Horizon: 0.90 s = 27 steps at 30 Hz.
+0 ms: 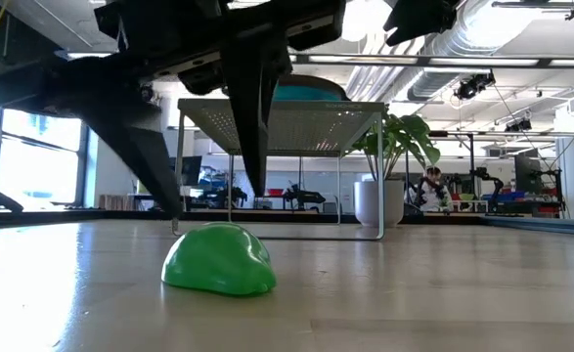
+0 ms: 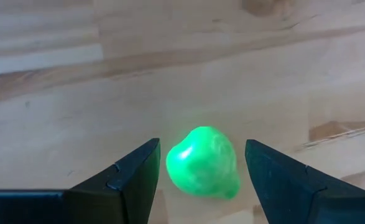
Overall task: Pick & Place Fruit
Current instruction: Put the green pear in the blue bowl on the shelf
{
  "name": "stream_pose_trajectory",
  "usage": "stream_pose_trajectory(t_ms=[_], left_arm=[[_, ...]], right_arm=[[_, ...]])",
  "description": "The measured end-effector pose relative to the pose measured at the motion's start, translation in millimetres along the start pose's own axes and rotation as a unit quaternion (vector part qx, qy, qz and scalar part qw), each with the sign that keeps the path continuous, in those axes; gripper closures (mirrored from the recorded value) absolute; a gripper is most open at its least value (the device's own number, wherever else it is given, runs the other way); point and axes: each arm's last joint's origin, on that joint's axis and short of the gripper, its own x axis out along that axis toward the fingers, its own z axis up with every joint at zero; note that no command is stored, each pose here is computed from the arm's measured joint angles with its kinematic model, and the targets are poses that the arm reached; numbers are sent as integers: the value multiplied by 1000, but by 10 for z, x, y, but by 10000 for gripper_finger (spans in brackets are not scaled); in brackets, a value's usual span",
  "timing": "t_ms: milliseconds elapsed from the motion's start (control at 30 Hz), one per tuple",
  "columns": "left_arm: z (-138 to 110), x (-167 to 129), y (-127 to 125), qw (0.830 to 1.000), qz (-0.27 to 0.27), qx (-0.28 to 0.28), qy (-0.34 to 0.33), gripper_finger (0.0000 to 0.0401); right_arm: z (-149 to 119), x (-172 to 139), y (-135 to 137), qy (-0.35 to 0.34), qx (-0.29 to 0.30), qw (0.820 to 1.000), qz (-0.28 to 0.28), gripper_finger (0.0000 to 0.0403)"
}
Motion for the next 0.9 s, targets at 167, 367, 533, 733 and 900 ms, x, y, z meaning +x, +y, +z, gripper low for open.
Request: stream_pose_trajectory(t_ms=[167,367,533,733,900], left_arm=[[39,0,-8,1000,-3,-2,-17,171],[62,-52,-6,999,-8,-16,-32,171],[36,-85,-7,999,-13,-27,-22,171],[15,-86,-10,999,-17,-27,-17,171],[25,-83,-18,999,-19,-29,-17,171]], right_arm=[[0,0,0,0,-4,1000,0,152],[0,0,1,0,-5,1000,0,152],[0,1,0,0,-5,1000,0,152],[0,1,0,0,-2,1000,0,152],[0,1,0,0,-3,1000,0,152]])
